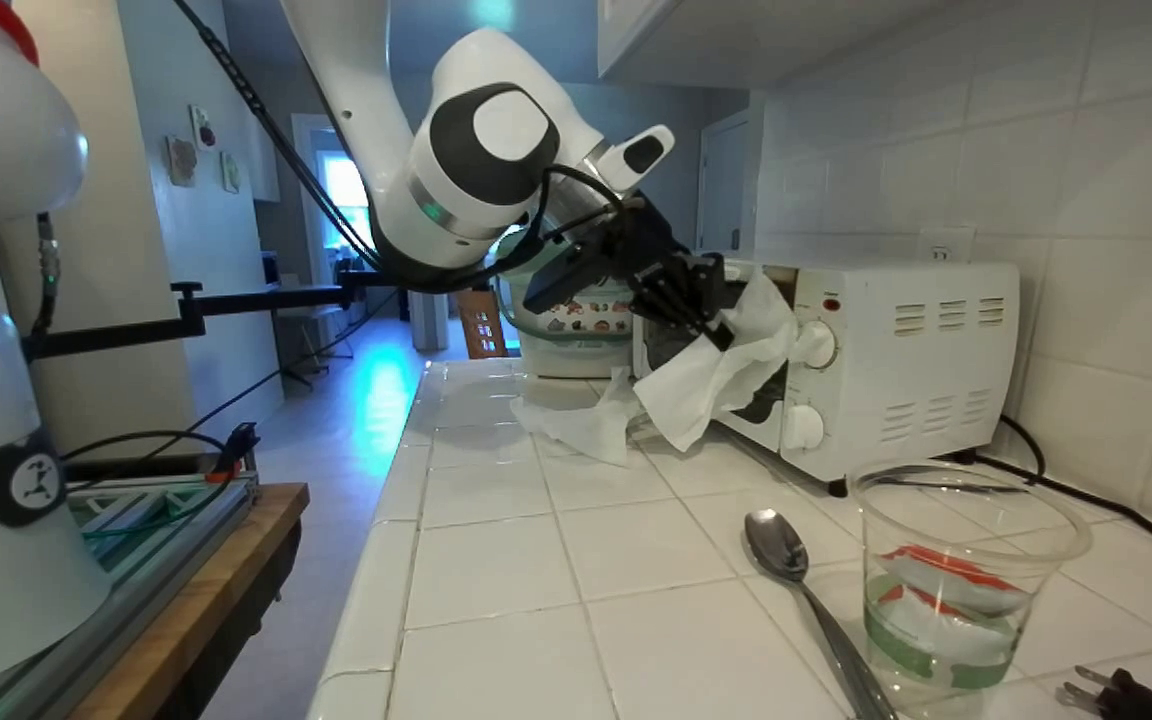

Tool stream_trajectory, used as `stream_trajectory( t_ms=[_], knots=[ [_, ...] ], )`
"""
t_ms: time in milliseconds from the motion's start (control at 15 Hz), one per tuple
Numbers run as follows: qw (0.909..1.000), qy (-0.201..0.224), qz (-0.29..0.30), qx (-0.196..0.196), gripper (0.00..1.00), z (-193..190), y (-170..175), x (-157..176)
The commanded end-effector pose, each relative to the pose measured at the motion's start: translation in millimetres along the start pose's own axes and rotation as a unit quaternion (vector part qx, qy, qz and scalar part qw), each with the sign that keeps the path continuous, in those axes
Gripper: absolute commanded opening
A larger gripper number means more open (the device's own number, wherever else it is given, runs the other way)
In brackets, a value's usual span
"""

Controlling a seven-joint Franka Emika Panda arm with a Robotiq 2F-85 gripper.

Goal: Pick up the tissue and then use it to wipe the mini oven door

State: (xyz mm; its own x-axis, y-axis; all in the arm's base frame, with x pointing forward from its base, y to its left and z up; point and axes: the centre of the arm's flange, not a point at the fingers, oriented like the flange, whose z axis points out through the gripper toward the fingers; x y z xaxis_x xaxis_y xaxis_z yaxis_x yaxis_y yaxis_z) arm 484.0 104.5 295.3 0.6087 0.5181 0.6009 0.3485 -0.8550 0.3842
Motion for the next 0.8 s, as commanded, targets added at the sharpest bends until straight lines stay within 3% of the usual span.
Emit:
stream_trajectory(
  t_ms=[0, 467, 733],
  knots=[
    [0.9983, 0.045, -0.024, 0.030, 0.00, -4, -29, 11],
    [0.9876, 0.087, -0.082, 0.101, 0.00, -20, -99, 40],
    [0.9862, 0.088, -0.086, 0.111, 0.00, -24, -103, 41]
  ],
)
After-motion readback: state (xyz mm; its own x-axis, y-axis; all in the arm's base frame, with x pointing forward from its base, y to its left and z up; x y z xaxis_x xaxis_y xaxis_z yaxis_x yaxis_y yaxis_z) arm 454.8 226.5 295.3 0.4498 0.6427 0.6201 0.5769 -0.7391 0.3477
